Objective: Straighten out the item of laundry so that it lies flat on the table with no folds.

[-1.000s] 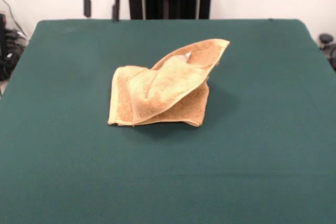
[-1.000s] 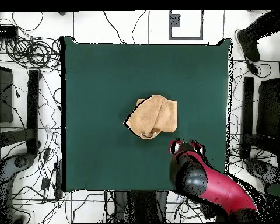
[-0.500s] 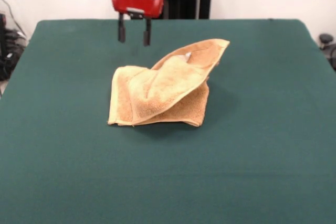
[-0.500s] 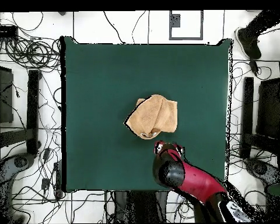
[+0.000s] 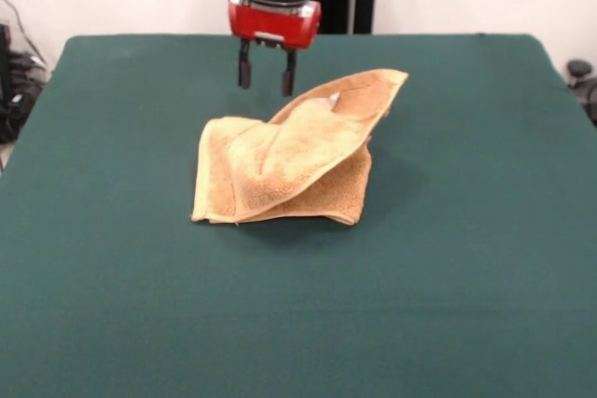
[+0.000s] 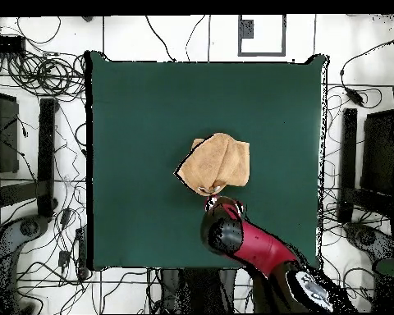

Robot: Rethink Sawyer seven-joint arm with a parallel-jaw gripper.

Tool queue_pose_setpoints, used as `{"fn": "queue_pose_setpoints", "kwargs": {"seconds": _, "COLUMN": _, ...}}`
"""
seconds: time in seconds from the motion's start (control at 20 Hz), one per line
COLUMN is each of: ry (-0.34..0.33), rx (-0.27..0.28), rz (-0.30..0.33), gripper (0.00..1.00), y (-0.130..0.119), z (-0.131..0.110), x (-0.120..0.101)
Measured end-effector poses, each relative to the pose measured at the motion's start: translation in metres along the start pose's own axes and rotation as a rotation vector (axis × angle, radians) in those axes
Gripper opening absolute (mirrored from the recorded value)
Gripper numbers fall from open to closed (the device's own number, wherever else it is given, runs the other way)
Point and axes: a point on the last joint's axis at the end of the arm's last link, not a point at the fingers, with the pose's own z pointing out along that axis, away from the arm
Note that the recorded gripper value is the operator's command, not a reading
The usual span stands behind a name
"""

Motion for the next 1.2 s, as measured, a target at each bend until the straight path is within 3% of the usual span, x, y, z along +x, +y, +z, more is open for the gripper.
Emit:
{"fn": "queue_pose_setpoints", "kwargs": {"seconds": 0.7, "ry": -0.043, "rx": 0.040, "rz": 0.099, "gripper": 1.00, "y": -0.017, "z": 0.001, "x": -0.059}}
{"fn": "queue_pose_setpoints", "kwargs": {"seconds": 0.95, "ry": -0.081, "rx": 0.061, "rz": 0.138, "gripper": 1.00, "y": -0.024, "z": 0.014, "x": -0.091}}
{"fn": "queue_pose_setpoints", "kwargs": {"seconds": 1.2, "ry": -0.103, "rx": 0.063, "rz": 0.152, "gripper": 1.00, "y": -0.015, "z": 0.029, "x": -0.118}}
